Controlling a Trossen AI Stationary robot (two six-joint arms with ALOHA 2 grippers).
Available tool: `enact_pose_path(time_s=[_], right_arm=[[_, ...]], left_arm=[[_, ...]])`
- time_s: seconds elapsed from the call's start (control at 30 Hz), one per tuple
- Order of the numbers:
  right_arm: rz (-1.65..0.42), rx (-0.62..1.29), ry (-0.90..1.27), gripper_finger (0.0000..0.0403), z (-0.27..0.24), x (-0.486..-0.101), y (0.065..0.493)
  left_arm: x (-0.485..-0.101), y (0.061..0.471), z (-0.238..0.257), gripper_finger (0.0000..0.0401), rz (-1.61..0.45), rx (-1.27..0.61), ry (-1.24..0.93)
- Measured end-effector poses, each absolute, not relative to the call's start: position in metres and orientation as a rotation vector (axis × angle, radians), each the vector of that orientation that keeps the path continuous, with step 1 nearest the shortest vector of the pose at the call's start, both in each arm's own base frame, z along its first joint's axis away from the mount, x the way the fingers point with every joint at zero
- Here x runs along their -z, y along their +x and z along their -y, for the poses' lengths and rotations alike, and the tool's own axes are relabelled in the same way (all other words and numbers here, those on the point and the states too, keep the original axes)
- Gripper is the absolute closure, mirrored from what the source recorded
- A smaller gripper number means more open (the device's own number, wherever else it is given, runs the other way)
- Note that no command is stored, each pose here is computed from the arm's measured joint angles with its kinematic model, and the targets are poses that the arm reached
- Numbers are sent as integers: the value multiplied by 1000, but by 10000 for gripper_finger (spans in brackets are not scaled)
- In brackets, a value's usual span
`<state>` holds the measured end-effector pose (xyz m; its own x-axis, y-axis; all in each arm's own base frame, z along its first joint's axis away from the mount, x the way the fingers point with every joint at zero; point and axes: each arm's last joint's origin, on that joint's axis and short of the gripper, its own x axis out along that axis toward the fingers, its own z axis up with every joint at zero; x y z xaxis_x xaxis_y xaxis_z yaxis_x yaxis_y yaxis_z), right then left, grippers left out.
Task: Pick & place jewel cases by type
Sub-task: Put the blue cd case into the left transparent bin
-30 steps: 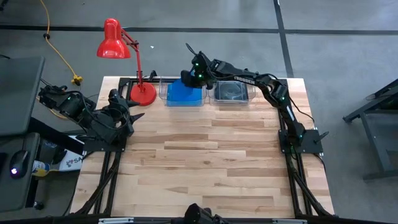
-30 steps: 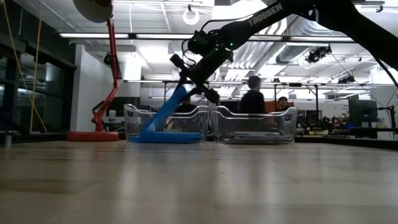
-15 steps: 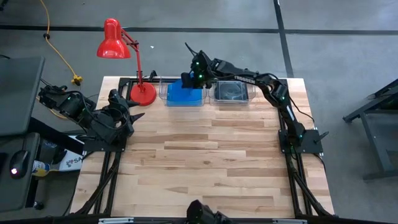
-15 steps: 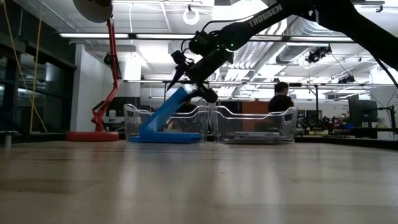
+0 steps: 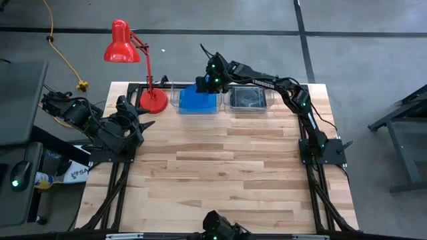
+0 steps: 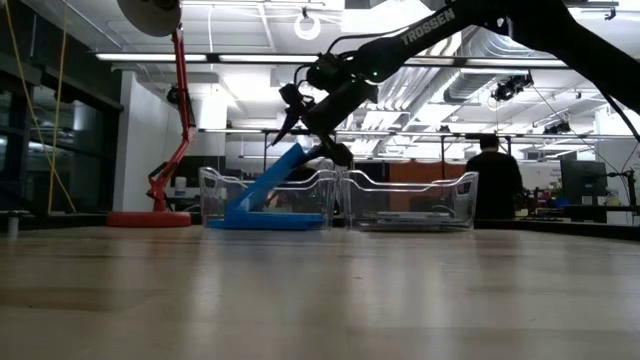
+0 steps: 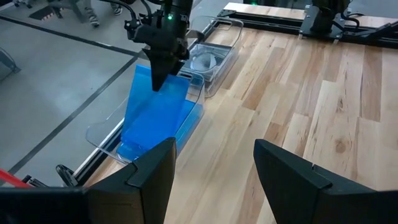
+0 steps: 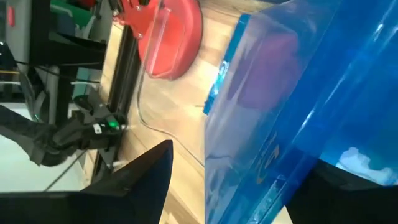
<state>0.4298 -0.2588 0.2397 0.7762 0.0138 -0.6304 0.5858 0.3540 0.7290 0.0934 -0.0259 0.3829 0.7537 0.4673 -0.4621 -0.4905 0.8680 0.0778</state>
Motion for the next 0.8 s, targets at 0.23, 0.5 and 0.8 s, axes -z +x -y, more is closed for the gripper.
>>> enact_pose_path(time_s=[0.23, 0.5, 0.8], right_arm=[[-712, 456, 1185, 153, 265, -231, 415], [-753, 481, 1250, 153, 277, -228, 401], [-738, 446, 1258, 153, 292, -249, 389]], left_arm=[[-383, 93, 26, 187, -488, -526, -60], [-383, 93, 26, 187, -488, -526, -60], [-383, 93, 26, 187, -490, -523, -61]])
